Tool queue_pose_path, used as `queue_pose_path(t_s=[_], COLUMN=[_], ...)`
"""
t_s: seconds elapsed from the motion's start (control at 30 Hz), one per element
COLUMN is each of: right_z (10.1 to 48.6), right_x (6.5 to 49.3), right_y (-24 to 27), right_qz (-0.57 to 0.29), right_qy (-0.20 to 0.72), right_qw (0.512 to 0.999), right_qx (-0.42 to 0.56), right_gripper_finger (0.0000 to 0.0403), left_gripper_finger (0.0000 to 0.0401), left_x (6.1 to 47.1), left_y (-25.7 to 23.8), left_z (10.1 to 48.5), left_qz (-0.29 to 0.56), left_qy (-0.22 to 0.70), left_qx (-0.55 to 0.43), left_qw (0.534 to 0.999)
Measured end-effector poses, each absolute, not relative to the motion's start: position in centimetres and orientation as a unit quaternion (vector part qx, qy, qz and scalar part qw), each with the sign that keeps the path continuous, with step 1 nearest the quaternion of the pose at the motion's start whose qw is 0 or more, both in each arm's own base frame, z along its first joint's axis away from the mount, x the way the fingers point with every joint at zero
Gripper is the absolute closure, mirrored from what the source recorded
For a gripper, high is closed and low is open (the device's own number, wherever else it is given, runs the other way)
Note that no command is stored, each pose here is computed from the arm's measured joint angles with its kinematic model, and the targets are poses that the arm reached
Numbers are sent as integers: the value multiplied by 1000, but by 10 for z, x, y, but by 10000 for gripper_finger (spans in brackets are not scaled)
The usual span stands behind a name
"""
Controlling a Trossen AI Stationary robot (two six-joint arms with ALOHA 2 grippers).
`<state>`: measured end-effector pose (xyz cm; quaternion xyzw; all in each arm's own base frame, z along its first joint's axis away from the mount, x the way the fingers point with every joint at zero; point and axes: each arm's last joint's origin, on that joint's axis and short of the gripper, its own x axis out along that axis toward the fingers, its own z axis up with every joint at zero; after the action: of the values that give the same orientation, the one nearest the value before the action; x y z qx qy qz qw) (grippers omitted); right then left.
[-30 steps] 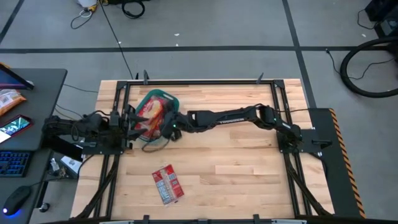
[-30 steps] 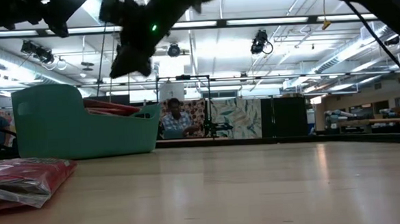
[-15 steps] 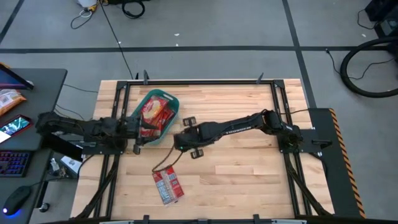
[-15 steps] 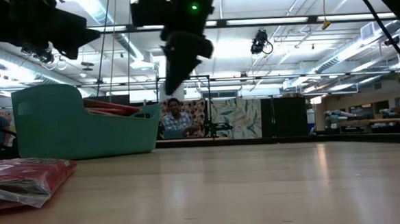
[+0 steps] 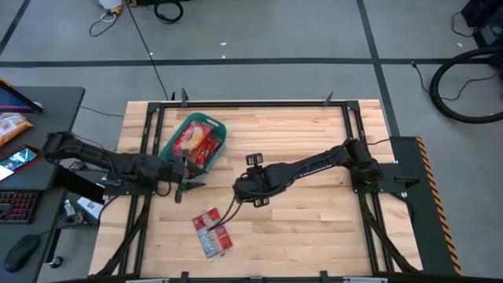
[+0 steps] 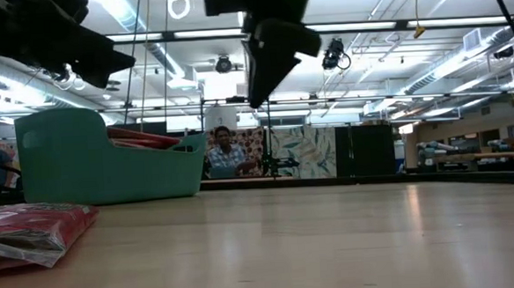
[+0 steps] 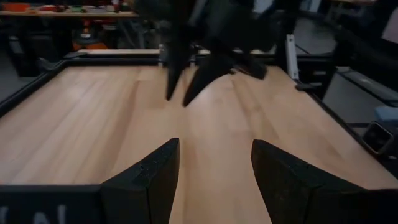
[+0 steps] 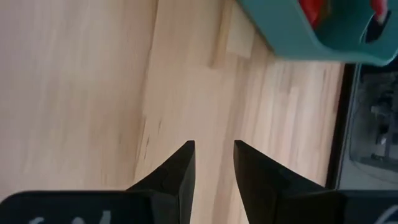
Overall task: Sort popcorn bags into baskets
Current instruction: Put the red popcorn bag into the green bin
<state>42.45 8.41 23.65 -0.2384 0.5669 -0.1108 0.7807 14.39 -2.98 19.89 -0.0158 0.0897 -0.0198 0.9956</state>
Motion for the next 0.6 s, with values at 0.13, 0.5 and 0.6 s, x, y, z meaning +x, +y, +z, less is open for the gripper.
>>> queue_pose_path(t_s=[0.13,0.5,0.6], right_z=[224,196,187], right_x=[411,358,346], right_y=[80,68,60], right_qz=[-116,-125,-130], right_qy=[555,470,434], right_qw=[791,851,868], right_qx=[-228,-199,-206], right_gripper_finger=[289,289,289], left_gripper_finger=[198,198,198], left_x=[149,190,206], left_y=[-35,-46,-51], left_z=[200,209,210], left_qz=[-33,-16,-18], left_qy=[75,137,182], left_qx=[-16,1,34], left_qw=[997,990,982])
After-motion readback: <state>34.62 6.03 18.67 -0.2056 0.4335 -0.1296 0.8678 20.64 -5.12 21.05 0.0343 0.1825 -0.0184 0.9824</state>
